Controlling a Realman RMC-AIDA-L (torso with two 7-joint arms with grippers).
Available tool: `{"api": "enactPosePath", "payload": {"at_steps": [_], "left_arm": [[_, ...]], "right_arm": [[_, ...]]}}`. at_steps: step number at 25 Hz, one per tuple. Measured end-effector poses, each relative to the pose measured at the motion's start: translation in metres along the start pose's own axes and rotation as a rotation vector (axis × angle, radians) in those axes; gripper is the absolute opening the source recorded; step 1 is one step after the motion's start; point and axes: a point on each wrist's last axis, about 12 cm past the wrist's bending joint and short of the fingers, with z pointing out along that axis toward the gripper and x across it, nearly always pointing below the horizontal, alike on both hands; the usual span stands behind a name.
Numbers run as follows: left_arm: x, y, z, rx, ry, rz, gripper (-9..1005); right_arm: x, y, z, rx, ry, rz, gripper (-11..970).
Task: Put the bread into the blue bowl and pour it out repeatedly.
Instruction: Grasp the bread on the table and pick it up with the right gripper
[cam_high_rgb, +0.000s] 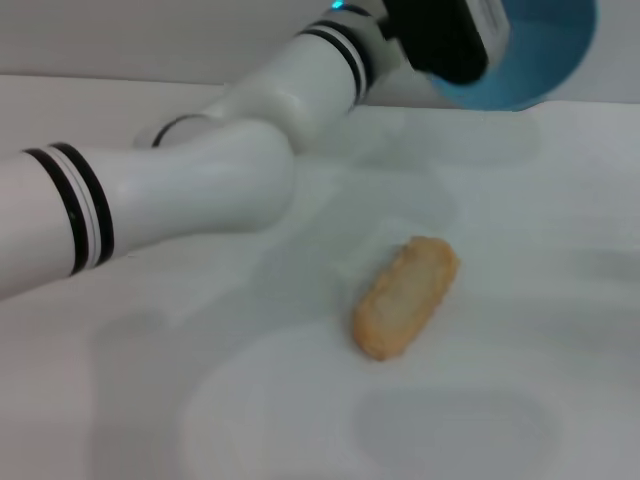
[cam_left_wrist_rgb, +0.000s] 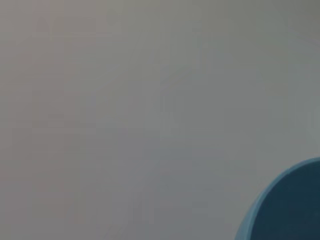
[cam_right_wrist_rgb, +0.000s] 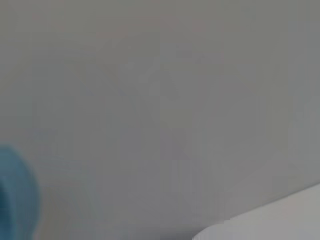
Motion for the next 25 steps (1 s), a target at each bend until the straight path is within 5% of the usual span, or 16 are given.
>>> {"api": "enactPosePath", "payload": {"at_steps": [5, 14, 18, 25], "left_arm": [[0.029, 0.02, 0.005, 0.014, 0.157, -0.326, 0], [0.064, 0.024, 0.0, 0.027, 0.286, -0.593, -1], [0.073, 0.02, -0.005, 0.031, 0.313, -0.642, -1], [0.081, 0.017, -0.01, 0.028, 0.334, -0.657, -1]], "right_arm": [[0.009, 0.028, 0.026, -0.143, 0.184, 0.074, 572], [0.014, 0.084, 0.075, -0.275, 0.493, 0.205, 573], [0.021, 0.102, 0.092, -0.24, 0.654, 0.225, 574], [0.03, 0.106, 0.101, -0.158, 0.73, 0.222, 572]]}}
